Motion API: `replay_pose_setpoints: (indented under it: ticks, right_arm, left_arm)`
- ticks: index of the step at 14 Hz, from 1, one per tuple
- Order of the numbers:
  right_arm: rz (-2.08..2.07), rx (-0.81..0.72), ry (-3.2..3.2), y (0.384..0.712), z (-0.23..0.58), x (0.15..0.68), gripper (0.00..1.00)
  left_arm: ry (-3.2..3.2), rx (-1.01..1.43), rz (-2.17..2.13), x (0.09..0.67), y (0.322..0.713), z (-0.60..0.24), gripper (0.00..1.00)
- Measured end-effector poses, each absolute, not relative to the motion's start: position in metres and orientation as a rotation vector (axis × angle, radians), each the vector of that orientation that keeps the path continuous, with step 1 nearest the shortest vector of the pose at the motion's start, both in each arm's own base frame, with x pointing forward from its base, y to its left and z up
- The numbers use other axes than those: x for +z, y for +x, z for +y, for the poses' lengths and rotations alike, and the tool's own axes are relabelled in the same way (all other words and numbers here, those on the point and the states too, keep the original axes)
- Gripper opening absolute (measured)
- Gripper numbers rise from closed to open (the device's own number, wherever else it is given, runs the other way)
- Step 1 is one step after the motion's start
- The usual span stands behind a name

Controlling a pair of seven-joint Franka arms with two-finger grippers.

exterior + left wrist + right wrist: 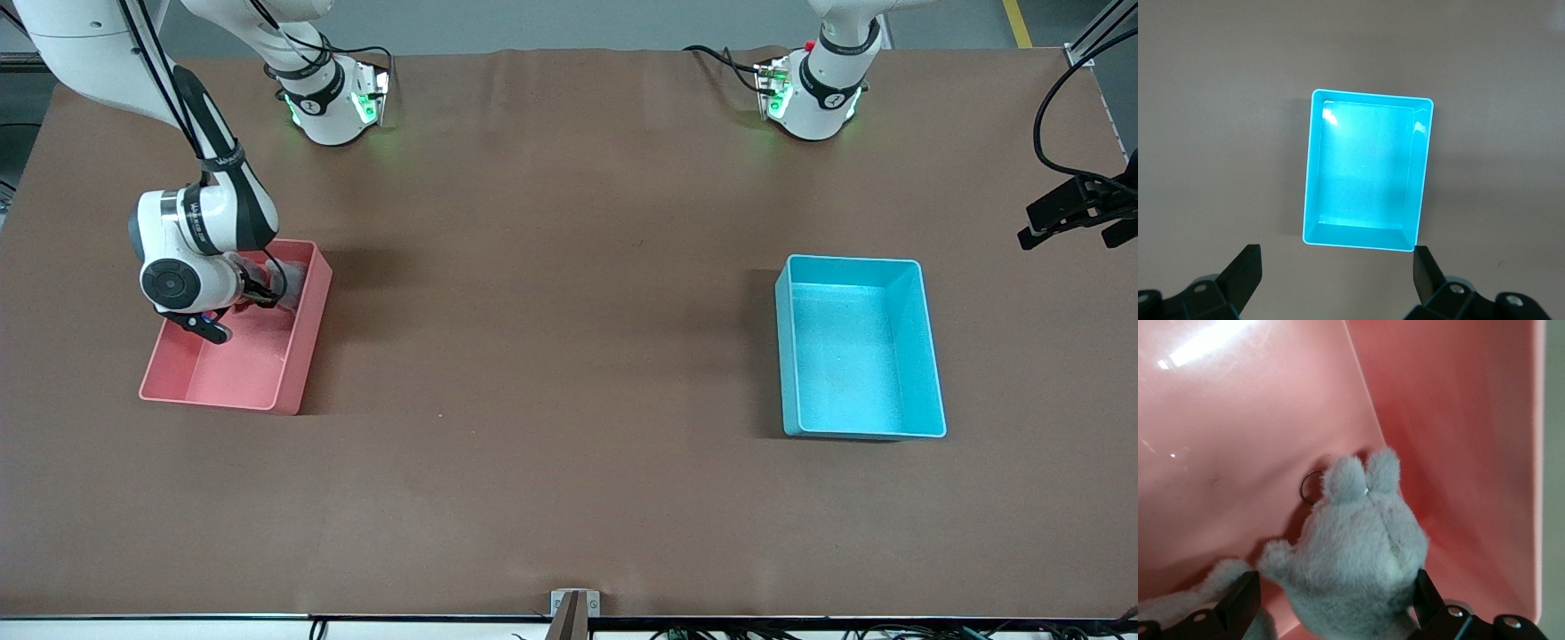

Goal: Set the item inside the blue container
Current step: 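Close the right gripper on the grey plush's head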

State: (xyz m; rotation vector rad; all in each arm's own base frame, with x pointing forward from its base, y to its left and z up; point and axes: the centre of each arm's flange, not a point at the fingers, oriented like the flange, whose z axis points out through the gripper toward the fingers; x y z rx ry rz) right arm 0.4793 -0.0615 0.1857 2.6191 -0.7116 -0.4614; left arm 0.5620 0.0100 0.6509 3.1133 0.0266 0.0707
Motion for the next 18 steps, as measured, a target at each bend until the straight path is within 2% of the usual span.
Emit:
replay_pose_setpoints:
  ticks: [4,6,7,8,10,11,14,16,18]
  right_arm:
    - [-0.711,-0.475,2.613,0.478,-0.062,0.184,0.97]
    - [-0.712,-0.501,2.595,0.476,-0.063,0.185,0.8]
    - [-0.713,-0.514,2.584,0.477,-0.063,0.187,0.79]
    - [-0.716,-0.521,2.576,0.48,-0.064,0.19,0.72]
    - [-0.721,-0.521,2.57,0.484,-0.064,0.194,0.55]
    - [-0.722,-0.519,2.569,0.485,-0.065,0.194,0.55]
    - [-0.727,-0.515,2.567,0.487,-0.064,0.195,0.3]
    - [-0.731,-0.514,2.566,0.487,-0.064,0.195,0.26]
    - [-0.734,-0.513,2.564,0.488,-0.064,0.196,0.11]
  left_arm:
    - [3.113,0.071,0.027,0.651,0.562,0.01,1.0]
    - [3.113,0.071,0.027,0.651,0.562,0.01,1.0]
    - [3.113,0.071,0.027,0.651,0.562,0.01,1.0]
    - [3.113,0.071,0.027,0.651,0.562,0.01,1.0]
    - [3.113,0.071,0.027,0.651,0.562,0.01,1.0]
    - [3.113,0.071,0.027,0.651,0.562,0.01,1.0]
    - [3.113,0.071,0.027,0.651,0.562,0.01,1.0]
    - [3.113,0.071,0.028,0.651,0.562,0.01,1.0]
    - [3.113,0.071,0.028,0.651,0.562,0.01,1.0]
